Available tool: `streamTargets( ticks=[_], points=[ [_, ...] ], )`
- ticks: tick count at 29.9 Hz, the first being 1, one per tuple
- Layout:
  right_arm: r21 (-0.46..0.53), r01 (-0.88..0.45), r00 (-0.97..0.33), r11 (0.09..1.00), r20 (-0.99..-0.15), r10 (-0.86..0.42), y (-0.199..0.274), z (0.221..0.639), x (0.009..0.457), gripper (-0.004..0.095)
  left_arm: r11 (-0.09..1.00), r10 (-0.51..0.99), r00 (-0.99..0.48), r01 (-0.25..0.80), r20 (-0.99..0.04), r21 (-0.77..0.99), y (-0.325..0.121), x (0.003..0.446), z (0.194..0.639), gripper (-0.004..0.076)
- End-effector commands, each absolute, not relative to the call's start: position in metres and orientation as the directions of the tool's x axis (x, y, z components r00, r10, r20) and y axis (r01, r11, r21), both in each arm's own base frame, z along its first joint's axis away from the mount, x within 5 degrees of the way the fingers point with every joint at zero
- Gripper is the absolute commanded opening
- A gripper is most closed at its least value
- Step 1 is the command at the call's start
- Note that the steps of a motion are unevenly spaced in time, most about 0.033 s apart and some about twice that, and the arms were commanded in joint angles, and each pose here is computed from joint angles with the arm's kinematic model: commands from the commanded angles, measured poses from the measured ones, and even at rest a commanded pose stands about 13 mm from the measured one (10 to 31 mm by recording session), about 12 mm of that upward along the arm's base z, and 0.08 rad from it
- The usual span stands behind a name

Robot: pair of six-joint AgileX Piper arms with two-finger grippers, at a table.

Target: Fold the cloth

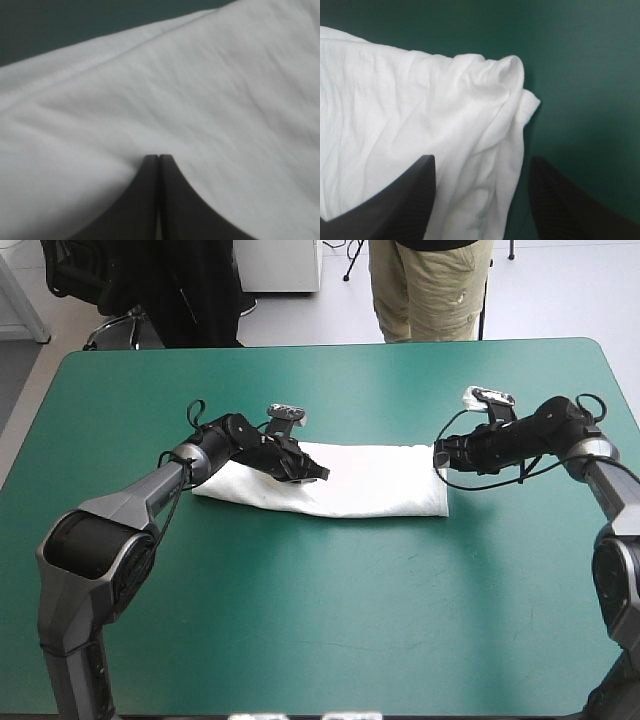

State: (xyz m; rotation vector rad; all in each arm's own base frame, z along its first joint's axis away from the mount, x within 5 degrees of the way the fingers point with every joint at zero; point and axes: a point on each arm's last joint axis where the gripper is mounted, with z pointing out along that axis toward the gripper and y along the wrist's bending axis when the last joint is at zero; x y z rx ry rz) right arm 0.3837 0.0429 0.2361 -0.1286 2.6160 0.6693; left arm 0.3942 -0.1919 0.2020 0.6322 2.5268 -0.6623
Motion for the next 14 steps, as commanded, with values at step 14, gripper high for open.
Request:
streamTargets(
  ticks=[14],
  points=[
    [0.540,-0.232,-0.932,0.809,-0.361,-0.027,0.051,0.212,0.391,0.0182,0.766,0.291,-0.773,0.541,-0.563,-0.347,-0.196,0.392,0.224,-0.0009]
  ],
)
